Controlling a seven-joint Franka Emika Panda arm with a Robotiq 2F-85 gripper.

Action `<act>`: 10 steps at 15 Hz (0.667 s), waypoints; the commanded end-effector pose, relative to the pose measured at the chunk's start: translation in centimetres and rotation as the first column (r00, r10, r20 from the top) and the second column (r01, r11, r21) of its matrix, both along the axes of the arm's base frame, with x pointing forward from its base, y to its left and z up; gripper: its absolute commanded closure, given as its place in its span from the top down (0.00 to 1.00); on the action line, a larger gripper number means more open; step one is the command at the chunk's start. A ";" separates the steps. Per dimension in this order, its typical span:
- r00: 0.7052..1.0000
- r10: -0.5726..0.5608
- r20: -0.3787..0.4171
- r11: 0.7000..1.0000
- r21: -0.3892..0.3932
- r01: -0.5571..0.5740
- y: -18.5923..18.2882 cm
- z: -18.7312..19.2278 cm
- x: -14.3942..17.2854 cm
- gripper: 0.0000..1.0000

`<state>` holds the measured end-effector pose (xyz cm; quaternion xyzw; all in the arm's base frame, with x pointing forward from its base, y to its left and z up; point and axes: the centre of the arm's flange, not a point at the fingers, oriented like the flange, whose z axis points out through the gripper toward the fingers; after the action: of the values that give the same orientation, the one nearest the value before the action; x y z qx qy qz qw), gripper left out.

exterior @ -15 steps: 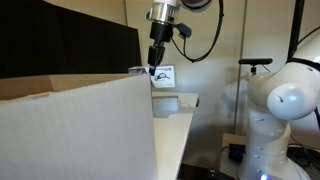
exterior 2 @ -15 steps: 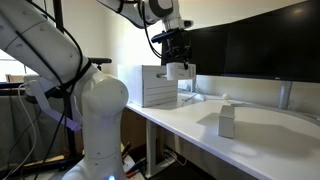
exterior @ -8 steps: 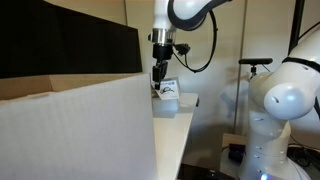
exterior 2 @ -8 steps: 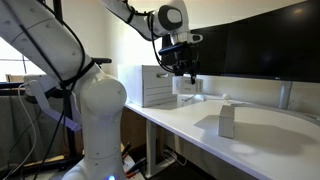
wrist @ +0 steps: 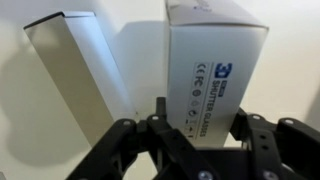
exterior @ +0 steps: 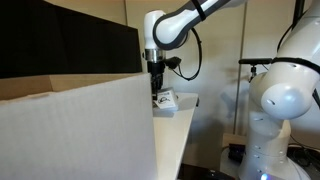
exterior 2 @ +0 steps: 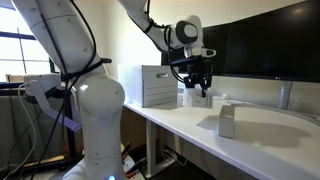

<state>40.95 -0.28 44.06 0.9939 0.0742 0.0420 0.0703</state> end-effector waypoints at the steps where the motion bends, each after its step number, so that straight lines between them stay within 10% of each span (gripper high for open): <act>1: 1.000 -0.024 -0.015 1.000 -0.018 0.024 -1.5 -0.6 2.8 0.32; 10: 0.995 -0.090 -0.054 0.996 -0.024 0.088 -5.5 -1.9 5.3 0.32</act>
<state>45.02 -4.44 42.41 0.9967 0.0390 0.0154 0.0689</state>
